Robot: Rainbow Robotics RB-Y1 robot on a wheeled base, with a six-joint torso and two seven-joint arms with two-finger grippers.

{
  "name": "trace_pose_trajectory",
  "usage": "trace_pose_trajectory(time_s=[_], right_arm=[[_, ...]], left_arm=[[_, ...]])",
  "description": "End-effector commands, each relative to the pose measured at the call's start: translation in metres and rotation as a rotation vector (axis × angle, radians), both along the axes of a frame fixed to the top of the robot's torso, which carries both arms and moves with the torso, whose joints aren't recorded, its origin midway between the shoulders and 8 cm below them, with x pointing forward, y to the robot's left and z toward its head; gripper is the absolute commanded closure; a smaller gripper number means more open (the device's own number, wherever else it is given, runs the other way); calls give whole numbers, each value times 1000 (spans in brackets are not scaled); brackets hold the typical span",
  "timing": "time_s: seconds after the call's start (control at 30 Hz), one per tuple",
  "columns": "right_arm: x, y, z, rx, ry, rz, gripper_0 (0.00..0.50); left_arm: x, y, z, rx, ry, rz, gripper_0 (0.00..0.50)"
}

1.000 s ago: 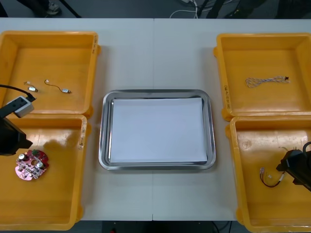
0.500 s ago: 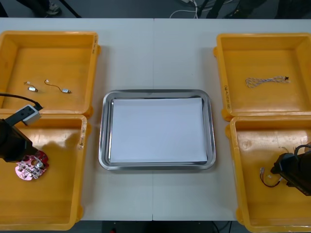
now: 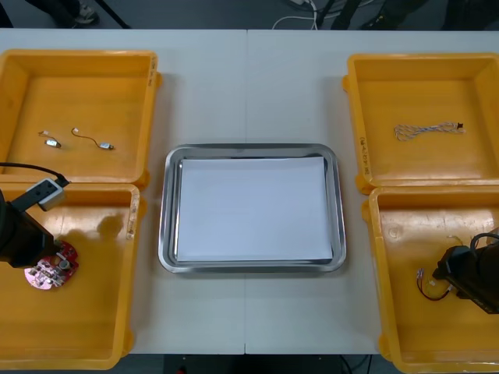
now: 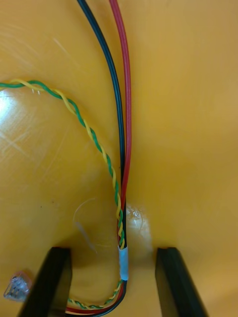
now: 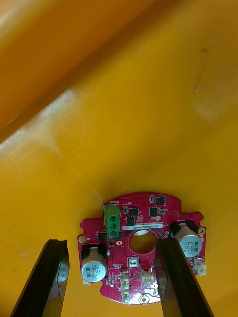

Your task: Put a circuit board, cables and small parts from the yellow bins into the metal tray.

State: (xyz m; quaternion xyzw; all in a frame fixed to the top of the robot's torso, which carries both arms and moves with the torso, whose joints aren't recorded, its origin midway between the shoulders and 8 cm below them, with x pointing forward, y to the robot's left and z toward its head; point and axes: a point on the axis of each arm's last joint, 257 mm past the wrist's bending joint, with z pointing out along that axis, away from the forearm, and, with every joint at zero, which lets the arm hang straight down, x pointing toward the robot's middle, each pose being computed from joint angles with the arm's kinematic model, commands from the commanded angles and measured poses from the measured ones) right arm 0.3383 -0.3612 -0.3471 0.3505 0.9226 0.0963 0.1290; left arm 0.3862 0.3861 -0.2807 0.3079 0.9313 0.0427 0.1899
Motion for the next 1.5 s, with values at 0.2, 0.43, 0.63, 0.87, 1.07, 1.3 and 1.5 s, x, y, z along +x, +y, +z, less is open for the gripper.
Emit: trace_pose_trajectory(time_s=[0.2,0.43,0.63,0.87,1.07,1.3,1.5], right_arm=[[2,7,-4,5,-2,5,500],[6,6,0,2,-13,5,500],[12,0,21,-17,-8,10,500],[16,-8,47,-43,6,21,500],[14,-18,67,-96,9,54,500],[5,-26,92,-152,43,89,500],[0,-26,113,-145,49,126,500]], left_arm=[[-2,19,-4,104,-4,-102,0],[2,19,-10,103,-19,-104,0],[2,19,-13,101,-18,-105,0],[4,19,-15,101,-25,-108,0],[5,19,-22,96,-33,-107,0],[8,19,-23,97,-35,-109,0],[8,19,-23,94,-38,-108,310]])
